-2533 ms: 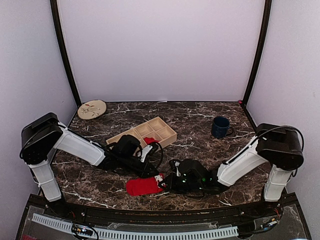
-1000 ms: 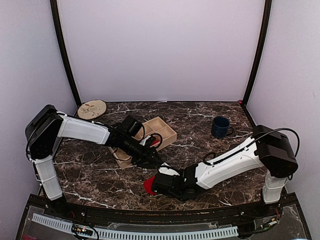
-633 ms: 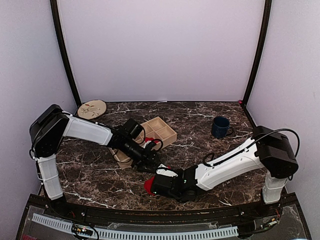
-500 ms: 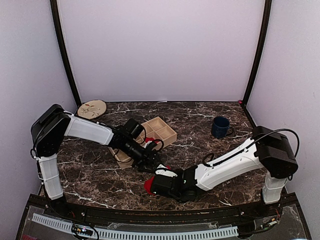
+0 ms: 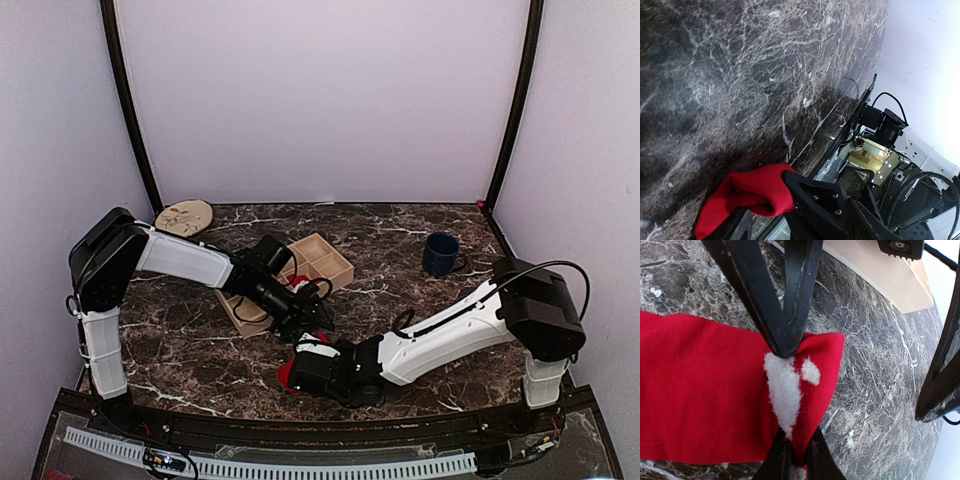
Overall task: Roll the socks
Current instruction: Roll the sock at the center of the board.
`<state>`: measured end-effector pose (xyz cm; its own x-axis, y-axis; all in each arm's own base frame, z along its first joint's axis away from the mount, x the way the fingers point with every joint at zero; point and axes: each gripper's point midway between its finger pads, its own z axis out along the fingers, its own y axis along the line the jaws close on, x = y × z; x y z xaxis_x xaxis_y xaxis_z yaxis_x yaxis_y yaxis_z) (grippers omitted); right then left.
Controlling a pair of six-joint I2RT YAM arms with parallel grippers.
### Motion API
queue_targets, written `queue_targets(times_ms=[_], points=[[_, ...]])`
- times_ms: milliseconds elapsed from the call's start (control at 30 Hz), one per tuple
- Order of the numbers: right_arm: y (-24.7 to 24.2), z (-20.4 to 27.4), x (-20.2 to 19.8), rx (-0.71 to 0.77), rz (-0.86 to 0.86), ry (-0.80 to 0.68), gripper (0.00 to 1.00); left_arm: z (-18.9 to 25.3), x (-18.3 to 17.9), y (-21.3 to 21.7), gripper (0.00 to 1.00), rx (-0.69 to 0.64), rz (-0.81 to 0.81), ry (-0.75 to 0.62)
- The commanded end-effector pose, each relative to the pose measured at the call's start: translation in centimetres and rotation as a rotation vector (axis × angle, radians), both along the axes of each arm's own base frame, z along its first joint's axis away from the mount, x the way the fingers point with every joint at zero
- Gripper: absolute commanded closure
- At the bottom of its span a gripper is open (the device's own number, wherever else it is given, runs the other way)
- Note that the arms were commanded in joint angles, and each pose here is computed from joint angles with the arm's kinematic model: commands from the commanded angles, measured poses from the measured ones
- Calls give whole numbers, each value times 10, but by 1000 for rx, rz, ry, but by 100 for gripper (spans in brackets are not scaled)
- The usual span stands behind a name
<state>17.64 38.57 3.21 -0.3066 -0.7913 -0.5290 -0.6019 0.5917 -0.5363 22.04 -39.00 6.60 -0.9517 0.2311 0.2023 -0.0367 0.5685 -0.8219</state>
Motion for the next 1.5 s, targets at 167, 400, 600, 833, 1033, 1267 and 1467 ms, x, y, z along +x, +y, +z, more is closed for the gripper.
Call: queue_targets(times_ms=[167, 400, 600, 833, 1033, 1267, 1467], points=[[13, 13, 2, 36, 2, -41, 100, -6, -11, 3, 37, 1, -33, 50], [15, 14, 3, 49, -6, -47, 100, -16, -21, 9, 52, 6, -62, 79], [15, 11, 3, 47, -7, -43, 100, -24, -27, 11, 77, 2, -75, 98], [14, 9, 2, 54, -17, -38, 100, -30, -29, 12, 100, -6, -75, 112], [8, 7, -1, 70, -33, -17, 100, -35, -27, 13, 100, 3, -66, 101], [-7, -2, -9, 88, -62, 41, 82, -43, -24, 16, 100, 3, -44, 85], [-15, -6, -13, 111, -81, 76, 75, -46, -22, 14, 100, -13, -33, 74]])
